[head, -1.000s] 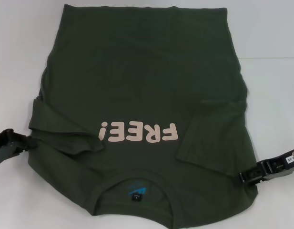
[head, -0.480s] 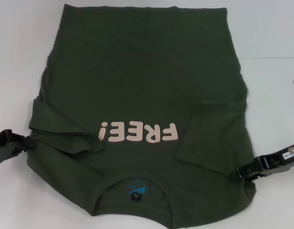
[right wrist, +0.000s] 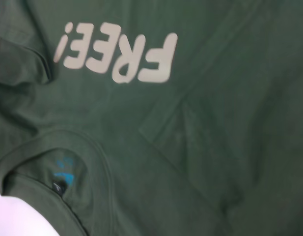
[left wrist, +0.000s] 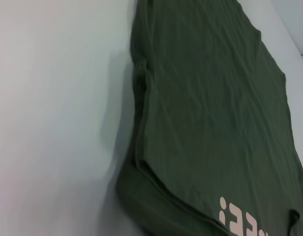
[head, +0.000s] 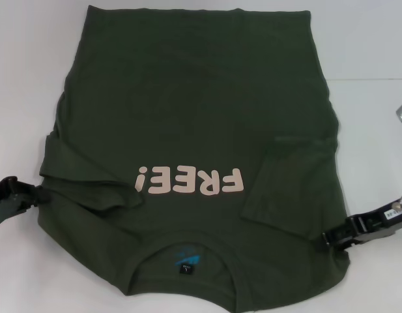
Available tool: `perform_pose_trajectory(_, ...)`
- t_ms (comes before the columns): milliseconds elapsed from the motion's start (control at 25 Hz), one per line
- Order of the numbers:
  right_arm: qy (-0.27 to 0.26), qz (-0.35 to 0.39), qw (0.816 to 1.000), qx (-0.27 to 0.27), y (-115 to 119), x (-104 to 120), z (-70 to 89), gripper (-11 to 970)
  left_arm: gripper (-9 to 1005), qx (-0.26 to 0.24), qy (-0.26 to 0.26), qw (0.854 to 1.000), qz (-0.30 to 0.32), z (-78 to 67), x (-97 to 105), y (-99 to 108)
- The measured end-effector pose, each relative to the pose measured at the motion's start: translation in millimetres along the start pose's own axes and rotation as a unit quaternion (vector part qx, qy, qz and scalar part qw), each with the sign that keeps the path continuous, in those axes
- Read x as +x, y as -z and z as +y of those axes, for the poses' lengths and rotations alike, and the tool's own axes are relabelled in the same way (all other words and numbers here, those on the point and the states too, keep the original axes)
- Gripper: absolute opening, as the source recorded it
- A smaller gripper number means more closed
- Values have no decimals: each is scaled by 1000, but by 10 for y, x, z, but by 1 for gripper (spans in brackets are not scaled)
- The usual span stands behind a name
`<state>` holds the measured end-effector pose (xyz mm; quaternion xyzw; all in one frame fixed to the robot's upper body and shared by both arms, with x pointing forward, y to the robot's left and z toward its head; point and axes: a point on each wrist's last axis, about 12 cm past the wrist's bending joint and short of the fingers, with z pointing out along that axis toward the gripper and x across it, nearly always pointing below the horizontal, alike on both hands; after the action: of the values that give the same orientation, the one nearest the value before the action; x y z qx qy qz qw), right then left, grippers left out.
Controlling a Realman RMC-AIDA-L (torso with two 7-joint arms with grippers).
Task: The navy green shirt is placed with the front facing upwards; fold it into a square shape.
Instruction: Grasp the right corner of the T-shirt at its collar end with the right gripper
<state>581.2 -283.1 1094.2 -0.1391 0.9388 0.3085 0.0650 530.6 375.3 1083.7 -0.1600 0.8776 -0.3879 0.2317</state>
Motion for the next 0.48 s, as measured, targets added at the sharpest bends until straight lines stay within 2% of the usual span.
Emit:
perform_pose_trajectory(280,-2,4,1000,21,102,24,-94,734,35,5,-1,1000,-2,-13,-9,-1)
perform_pose_trajectory(480,1,9,1000,21,80,18,-73,734,35,6,1,1000,-4,-7,-1,2)
